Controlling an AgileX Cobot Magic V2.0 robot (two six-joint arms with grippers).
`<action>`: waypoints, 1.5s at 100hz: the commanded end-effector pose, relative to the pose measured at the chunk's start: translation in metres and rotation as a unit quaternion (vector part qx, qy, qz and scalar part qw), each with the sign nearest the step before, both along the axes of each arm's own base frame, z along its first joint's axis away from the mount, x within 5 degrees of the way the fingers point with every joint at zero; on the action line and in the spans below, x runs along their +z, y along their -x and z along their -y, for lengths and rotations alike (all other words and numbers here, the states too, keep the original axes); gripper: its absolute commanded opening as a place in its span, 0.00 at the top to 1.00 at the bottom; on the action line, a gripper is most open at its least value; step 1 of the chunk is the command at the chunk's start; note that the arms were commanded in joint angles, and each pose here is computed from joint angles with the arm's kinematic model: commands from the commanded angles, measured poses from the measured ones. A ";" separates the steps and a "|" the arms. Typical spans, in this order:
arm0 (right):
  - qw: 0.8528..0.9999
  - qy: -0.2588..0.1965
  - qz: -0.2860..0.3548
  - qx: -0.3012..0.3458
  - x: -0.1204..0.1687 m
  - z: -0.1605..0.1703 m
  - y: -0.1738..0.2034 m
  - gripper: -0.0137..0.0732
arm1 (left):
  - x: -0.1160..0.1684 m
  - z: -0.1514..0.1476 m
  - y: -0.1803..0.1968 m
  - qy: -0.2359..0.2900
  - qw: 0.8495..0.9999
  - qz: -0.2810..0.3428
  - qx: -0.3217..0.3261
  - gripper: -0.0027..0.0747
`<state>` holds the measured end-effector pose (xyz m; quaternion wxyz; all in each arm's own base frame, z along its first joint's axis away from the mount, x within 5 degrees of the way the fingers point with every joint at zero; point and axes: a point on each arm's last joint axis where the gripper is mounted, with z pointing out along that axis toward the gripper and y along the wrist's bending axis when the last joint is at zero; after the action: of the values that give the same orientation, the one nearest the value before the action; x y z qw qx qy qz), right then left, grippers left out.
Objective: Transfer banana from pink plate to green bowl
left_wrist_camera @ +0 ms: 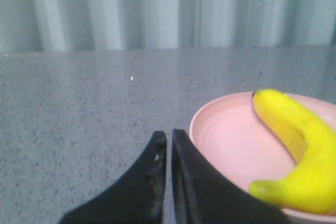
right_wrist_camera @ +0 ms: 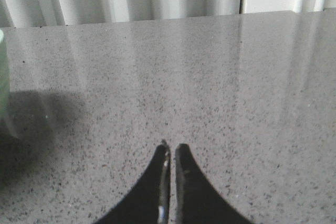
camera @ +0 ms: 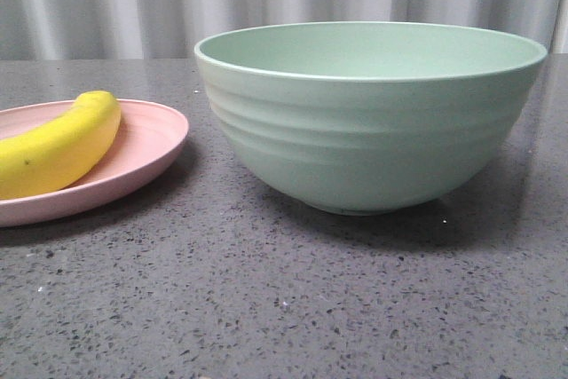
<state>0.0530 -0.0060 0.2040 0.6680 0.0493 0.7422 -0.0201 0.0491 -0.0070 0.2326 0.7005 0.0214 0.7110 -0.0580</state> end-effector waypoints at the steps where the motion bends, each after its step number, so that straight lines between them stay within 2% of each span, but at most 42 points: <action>1: 1.000 0.006 0.028 -0.001 0.030 0.000 0.000 0.92 | 0.036 -0.001 0.004 0.012 0.999 0.050 0.002 0.99; 13: 1.000 -0.001 -0.007 -0.003 0.051 0.001 -0.007 0.92 | 0.056 0.000 -0.003 0.011 0.999 0.035 0.001 0.99; 32: 1.000 -0.028 -0.013 0.001 0.091 0.001 -0.026 0.92 | 0.074 0.002 -0.024 0.009 1.000 0.004 0.002 0.99; 50: 0.999 -0.029 -0.035 0.001 0.096 0.002 -0.041 0.92 | 0.071 0.003 -0.042 0.008 0.999 -0.031 0.004 0.98; 57: 0.998 -0.034 -0.047 0.001 0.093 0.002 -0.045 0.92 | 0.069 0.004 -0.047 0.026 0.999 -0.044 0.002 0.89; 69: 0.997 -0.035 -0.065 0.000 0.088 0.003 -0.049 0.92 | 0.068 0.004 -0.052 0.052 0.997 -0.051 0.002 0.59; 74: 0.997 -0.036 -0.067 0.000 0.088 0.003 -0.050 0.92 | 0.069 0.004 -0.053 0.057 0.997 -0.047 0.004 0.51; 79: 0.997 -0.036 -0.067 0.000 0.088 0.003 -0.050 0.92 | 0.069 0.004 -0.055 0.067 0.997 -0.048 0.005 0.47; 86: 0.997 -0.036 -0.067 0.000 0.088 0.003 -0.050 0.92 | 0.069 0.004 -0.057 0.068 0.996 -0.051 0.005 0.46; 101: 0.997 -0.036 -0.067 0.000 0.088 0.003 -0.050 0.92 | 0.069 0.010 -0.067 0.062 0.993 -0.100 -0.014 0.45; 117: 0.997 -0.035 -0.067 0.000 0.088 0.003 -0.051 0.92 | 0.073 0.023 -0.080 0.049 0.985 -0.152 -0.059 0.39; 150: 0.997 -0.035 -0.066 0.000 0.088 0.003 -0.051 0.92 | 0.070 0.068 -0.111 -0.023 0.947 -0.269 -0.175 0.39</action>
<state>0.0994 -0.0082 0.2769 0.5787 0.0752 0.8121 0.0051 0.1501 -0.0638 0.2893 0.4462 0.1266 0.8723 -0.1552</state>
